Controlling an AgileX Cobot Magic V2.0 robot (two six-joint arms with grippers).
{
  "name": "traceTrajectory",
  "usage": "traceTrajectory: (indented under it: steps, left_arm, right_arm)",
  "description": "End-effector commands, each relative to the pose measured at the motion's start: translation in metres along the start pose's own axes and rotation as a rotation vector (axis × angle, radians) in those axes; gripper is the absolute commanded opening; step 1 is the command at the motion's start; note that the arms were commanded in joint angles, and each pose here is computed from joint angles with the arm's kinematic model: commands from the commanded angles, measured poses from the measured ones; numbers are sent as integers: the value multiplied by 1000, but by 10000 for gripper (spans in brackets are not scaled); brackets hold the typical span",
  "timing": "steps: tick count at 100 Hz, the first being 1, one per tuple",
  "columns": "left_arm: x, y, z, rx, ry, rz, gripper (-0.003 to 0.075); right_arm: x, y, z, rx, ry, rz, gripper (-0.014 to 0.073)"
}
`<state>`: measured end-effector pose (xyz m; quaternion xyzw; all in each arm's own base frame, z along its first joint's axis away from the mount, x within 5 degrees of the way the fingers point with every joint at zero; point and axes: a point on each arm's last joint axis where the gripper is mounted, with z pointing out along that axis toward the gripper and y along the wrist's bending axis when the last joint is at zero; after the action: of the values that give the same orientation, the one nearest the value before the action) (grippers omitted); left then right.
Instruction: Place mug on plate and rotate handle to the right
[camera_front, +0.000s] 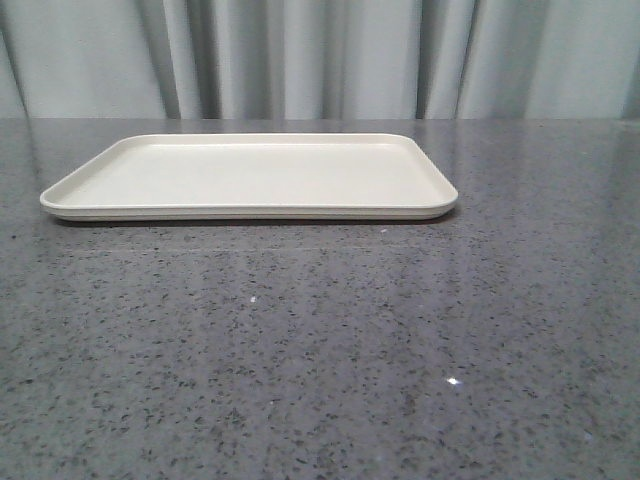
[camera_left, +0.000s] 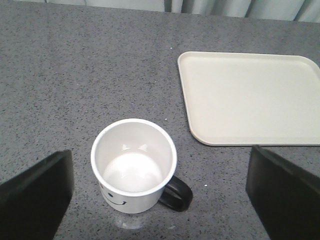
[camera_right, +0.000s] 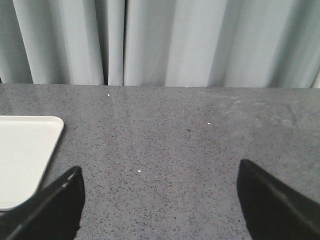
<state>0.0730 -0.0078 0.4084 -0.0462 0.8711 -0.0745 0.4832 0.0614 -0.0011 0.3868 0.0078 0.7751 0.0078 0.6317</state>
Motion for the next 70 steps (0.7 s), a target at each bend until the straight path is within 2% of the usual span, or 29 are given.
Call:
traceTrajectory:
  steps: [1,14,41,70]
  left_arm:
    - [-16,5,4,-69,-71,-35,690]
    - [-20,12,20,-148,-3,-33,690]
    - [-26,17,67,-187,157,-25,690]
    - [-27,21,100,-210,267,12,690]
  right_arm:
    - [-15,0,-1,3,-91,-9,617]
    - [-15,0,-1,3,-91,-9,617]
    - [-15,0,-1,4,-86,-9,617]
    - [-15,0,-1,3,-86,-9,617]
